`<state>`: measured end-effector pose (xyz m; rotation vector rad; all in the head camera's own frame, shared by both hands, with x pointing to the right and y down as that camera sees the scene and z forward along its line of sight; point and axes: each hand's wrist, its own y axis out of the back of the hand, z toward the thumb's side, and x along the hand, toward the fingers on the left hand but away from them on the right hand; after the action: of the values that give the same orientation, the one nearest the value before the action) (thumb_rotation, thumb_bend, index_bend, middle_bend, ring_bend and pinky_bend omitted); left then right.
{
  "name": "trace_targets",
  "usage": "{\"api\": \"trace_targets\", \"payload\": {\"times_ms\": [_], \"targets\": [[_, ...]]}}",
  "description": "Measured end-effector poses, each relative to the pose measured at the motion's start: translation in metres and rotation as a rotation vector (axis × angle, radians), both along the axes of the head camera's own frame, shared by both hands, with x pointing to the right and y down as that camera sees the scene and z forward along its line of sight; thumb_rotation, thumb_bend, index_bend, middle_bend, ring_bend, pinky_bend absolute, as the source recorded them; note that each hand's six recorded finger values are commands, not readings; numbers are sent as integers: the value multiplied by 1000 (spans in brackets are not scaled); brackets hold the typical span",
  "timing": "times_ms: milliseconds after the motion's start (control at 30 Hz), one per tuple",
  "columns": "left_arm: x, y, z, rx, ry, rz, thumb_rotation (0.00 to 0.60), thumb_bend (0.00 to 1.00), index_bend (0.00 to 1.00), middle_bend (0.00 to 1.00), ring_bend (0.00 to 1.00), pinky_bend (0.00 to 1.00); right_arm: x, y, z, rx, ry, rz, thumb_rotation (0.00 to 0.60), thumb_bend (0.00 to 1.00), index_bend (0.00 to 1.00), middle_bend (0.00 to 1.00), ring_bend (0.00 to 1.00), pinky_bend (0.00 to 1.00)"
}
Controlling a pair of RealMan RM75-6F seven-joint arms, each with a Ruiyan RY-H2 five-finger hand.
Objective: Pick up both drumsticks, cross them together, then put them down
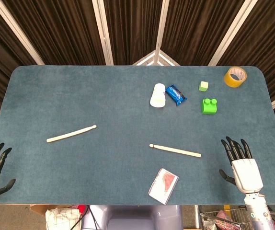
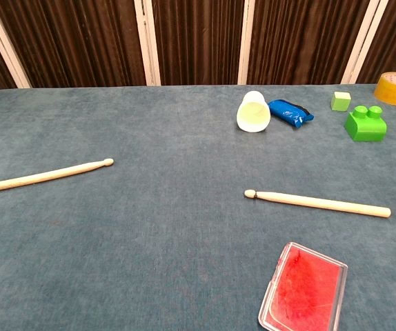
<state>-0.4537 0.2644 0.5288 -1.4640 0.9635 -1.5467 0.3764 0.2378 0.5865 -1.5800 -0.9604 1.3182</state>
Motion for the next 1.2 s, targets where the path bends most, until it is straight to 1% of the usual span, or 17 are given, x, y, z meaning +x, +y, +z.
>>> {"api": "trace_targets", "payload": {"times_ms": [533,700,800,900,967,1067,1133,1200], "targets": [[-1,0,-2,11,-4,-7,600,295,122,0,0,0,-1,0,2,-10,-8,4,600,220,5,62,143,11],[-1,0,-2,11,-3,-6,600,295,122,0,0,0,-2,1,1,-8,-20,7,600,221,57,90,162,10],[-1,0,-1,9,-3,-7,600,295,122,0,0,0,-5,1,1,-6,-44,15,600,220,105,131,169,10],[-1,0,-2,12,1,-10,600,295,122,0,0,0,-9,3,3,-20,-77,29,600,220,134,181,178,10],[-1,0,-3,13,5,-12,600,295,122,0,0,0,-12,5,4,-39,-109,45,600,221,171,215,189,10],[-2,-1,-5,19,16,-20,600,295,122,0,0,0,-18,7,6,-69,-173,78,600,220,252,289,221,11],[-5,-2,-6,22,16,-31,600,295,122,0,0,0,-26,6,7,-91,-234,114,600,220,295,317,234,10],[-9,-3,-6,20,16,-45,600,295,122,0,0,0,-31,3,9,-109,-259,143,600,220,306,324,236,10]]}}
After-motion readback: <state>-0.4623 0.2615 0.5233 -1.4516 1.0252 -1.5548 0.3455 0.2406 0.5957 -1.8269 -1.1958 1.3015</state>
